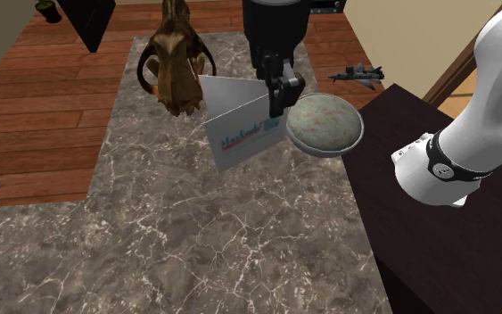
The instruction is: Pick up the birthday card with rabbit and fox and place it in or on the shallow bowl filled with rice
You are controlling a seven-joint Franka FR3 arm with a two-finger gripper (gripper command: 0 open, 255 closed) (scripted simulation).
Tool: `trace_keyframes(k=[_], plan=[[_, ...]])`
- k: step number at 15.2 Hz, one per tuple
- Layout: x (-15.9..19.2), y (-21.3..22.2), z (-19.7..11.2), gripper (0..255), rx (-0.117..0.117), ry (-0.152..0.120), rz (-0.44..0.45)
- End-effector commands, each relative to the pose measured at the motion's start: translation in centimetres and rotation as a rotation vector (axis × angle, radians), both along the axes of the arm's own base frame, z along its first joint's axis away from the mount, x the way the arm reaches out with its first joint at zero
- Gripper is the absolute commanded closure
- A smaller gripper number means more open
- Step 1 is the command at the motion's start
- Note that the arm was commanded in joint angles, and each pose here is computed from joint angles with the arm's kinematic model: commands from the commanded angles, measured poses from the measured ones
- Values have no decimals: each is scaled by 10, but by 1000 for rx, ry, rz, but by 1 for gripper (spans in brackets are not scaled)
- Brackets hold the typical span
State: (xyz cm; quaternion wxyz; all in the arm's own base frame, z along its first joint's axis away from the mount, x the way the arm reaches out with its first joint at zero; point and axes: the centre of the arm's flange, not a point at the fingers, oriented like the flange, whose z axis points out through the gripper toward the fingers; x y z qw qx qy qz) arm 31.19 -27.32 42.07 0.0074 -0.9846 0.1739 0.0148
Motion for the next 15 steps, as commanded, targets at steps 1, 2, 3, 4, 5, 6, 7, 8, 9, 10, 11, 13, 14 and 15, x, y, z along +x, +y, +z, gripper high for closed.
trace_keyframes(k=[1,2,3,4,5,6,7,8,9,10,11,13,14,15], plan=[[-1,0,10,255,0,0,0],[-1,0,15,255,0,0,0],[-1,0,21,255,0,0,0],[-1,0,26,255,0,0,0],[-1,0,31,255,0,0,0],[-1,0,37,255,0,0,0],[-1,0,42,255,0,0,0],[-1,0,47,255,0,0,0],[-1,0,52,255,0,0,0],[-1,0,58,255,0,0,0],[-1,0,63,255,0,0,0],[-14,3,68,255,0,0,0],[-26,6,71,255,0,0,0],[-39,8,74,255,0,0,0]])
